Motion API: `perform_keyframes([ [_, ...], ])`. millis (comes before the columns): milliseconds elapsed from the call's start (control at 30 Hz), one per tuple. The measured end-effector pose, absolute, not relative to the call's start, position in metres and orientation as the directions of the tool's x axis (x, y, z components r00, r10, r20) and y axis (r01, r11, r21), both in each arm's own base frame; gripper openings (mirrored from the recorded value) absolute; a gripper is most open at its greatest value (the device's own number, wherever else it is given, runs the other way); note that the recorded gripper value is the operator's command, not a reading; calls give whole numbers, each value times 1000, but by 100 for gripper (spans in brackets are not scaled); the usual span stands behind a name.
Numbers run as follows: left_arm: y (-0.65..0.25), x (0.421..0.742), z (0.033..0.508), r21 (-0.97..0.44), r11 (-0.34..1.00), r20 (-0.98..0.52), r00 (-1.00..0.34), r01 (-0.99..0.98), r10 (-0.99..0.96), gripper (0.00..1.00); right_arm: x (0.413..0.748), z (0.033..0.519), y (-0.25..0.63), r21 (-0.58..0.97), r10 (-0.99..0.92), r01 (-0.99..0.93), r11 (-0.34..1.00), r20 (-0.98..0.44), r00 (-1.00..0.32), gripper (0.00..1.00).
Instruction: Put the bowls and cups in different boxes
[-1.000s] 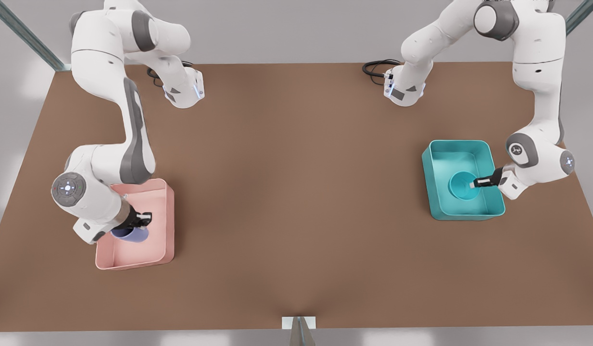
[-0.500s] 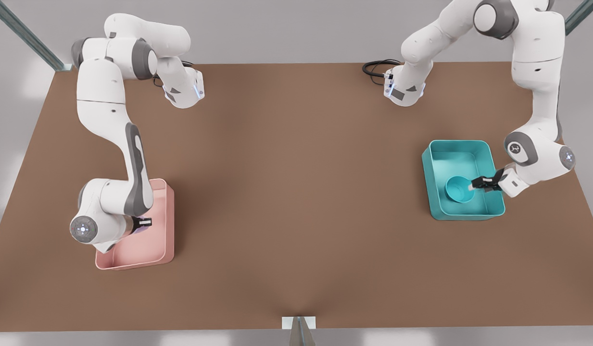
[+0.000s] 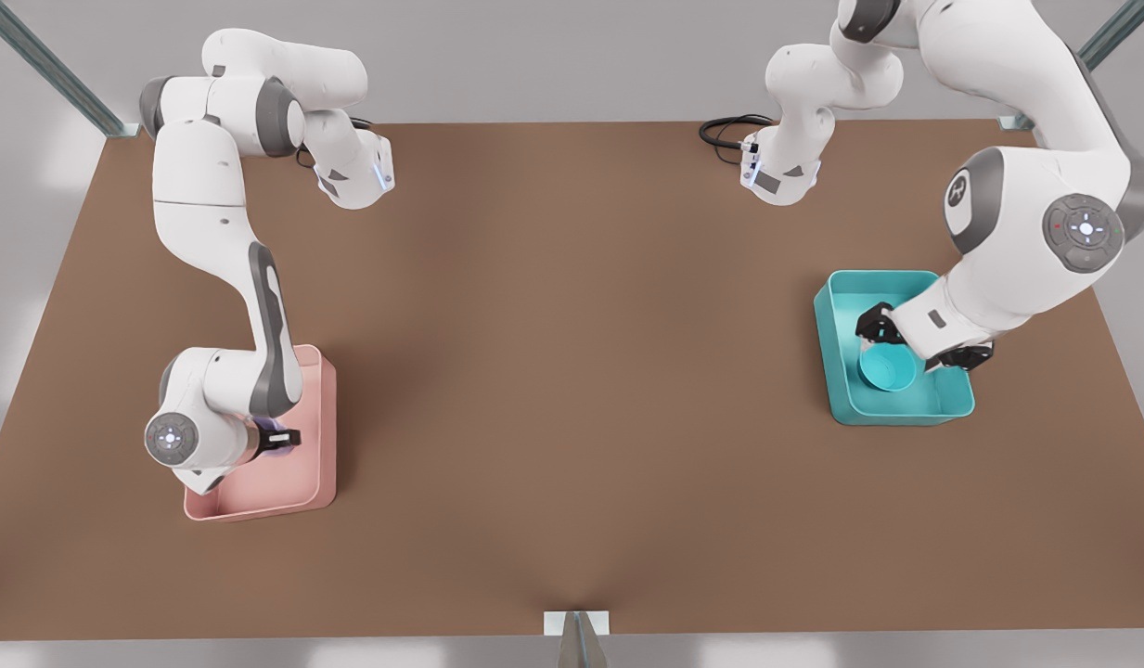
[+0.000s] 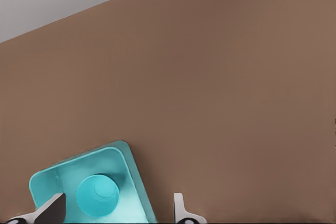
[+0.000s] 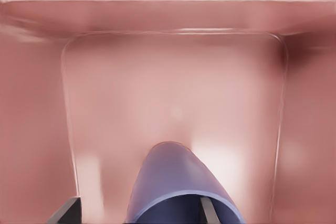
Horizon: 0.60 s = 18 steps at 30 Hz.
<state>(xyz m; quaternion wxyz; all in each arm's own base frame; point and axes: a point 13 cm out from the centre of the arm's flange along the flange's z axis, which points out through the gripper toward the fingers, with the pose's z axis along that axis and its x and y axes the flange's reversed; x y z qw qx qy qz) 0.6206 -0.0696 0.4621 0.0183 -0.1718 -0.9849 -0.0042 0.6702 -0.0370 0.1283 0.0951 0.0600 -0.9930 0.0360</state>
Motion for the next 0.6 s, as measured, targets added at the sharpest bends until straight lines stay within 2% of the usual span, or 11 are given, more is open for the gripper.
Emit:
perform_keyframes([
  [133,-70,604,458,-5,966,104,-960,260,259,100,675,167,-23,-34,-128,-135,990,158,-979,100],
  [233,-68,598,455,-2,978,136,-969,208,206,100,671,255,1,-5,-153,-154,988,108,-982,100],
  [333,-66,594,453,4,987,154,-975,161,159,100,682,375,15,-11,-169,-169,986,44,-985,100],
  [400,-65,592,452,8,991,163,-978,135,132,100,666,429,11,-12,-161,-162,987,58,-985,100],
  [467,-64,591,451,12,994,168,-980,111,107,100,631,470,0,6,-140,-140,990,87,-986,100],
  [600,-62,589,451,20,997,175,-982,71,66,100,577,486,-12,37,-108,-103,994,185,-977,100],
])
